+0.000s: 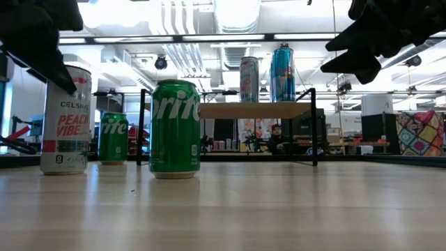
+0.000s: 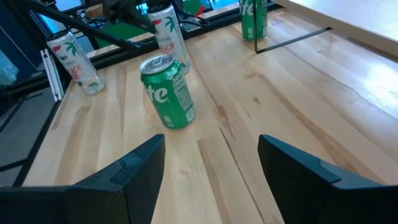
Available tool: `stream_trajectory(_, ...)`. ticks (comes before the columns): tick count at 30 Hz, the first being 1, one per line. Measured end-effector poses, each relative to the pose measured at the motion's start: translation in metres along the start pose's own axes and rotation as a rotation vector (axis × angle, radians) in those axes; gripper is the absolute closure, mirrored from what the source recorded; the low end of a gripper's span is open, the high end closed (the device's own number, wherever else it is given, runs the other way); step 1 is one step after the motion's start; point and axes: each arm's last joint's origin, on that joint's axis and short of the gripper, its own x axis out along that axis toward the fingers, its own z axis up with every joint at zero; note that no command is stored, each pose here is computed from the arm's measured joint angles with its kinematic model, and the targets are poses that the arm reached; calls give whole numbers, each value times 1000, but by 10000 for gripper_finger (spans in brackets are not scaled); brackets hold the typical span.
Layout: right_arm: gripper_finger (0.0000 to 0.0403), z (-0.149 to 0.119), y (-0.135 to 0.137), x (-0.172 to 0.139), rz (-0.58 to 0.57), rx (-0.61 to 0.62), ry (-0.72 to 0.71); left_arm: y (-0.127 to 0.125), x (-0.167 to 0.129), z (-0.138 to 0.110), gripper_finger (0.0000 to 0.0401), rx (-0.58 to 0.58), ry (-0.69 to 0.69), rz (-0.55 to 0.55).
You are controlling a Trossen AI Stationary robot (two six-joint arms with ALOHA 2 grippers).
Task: Sort soda cans
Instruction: Put the top white-pink soda can on the shelf and align it with other white-pink soda can
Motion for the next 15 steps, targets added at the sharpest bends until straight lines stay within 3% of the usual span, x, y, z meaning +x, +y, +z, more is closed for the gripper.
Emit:
stream_trajectory(10,156,1,0,0,3,2,-6,5,-2,2,160,-35,-12,-18)
stream_trajectory(15,156,1,0,0,1,-25,-7,8,-13,20,166,-22,-68,-50)
